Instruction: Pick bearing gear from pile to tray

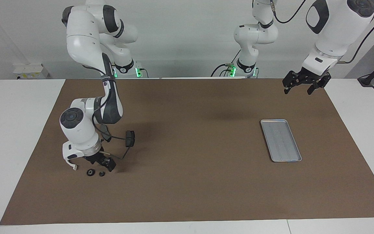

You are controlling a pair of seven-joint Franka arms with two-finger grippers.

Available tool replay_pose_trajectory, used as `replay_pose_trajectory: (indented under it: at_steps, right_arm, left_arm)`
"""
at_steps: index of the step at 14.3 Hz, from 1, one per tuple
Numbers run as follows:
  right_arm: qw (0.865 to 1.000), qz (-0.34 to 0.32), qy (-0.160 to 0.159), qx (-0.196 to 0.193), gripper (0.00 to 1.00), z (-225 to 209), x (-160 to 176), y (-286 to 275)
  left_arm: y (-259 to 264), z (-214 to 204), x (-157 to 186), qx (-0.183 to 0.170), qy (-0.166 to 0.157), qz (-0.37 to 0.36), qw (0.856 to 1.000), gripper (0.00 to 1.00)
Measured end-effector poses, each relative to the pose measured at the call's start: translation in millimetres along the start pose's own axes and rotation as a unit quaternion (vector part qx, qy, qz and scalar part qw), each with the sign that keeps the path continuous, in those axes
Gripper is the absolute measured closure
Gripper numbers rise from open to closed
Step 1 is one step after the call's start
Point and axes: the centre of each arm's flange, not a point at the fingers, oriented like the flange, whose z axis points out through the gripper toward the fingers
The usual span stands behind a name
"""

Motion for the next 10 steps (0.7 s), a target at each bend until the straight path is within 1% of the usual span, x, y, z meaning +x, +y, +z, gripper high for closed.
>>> replay_pose_trajectory:
  at_steps: [2, 6, 9, 10]
  right_arm:
    - [0.999, 0.039, 0.002, 0.0, 0.0, 1, 5, -3]
    - [0.993, 0.116, -0.009, -0.008, 0.0, 13, 8, -1]
    - [0.991, 0.13, -0.017, -0.014, 0.01, 22, 11, 8]
    - [0.991, 0.131, -0.019, -0.016, 0.0, 23, 11, 9]
  left_arm:
    - [0, 0, 0, 0.0, 0.0, 0.0, 1.0, 0.0]
    - [0, 0, 0, 0.0, 0.0, 0.0, 1.0, 0.0]
    - [0, 0, 0, 0.0, 0.0, 0.0, 1.0, 0.0]
    - [0, 0, 0, 0.0, 0.0, 0.0, 1.0, 0.0]
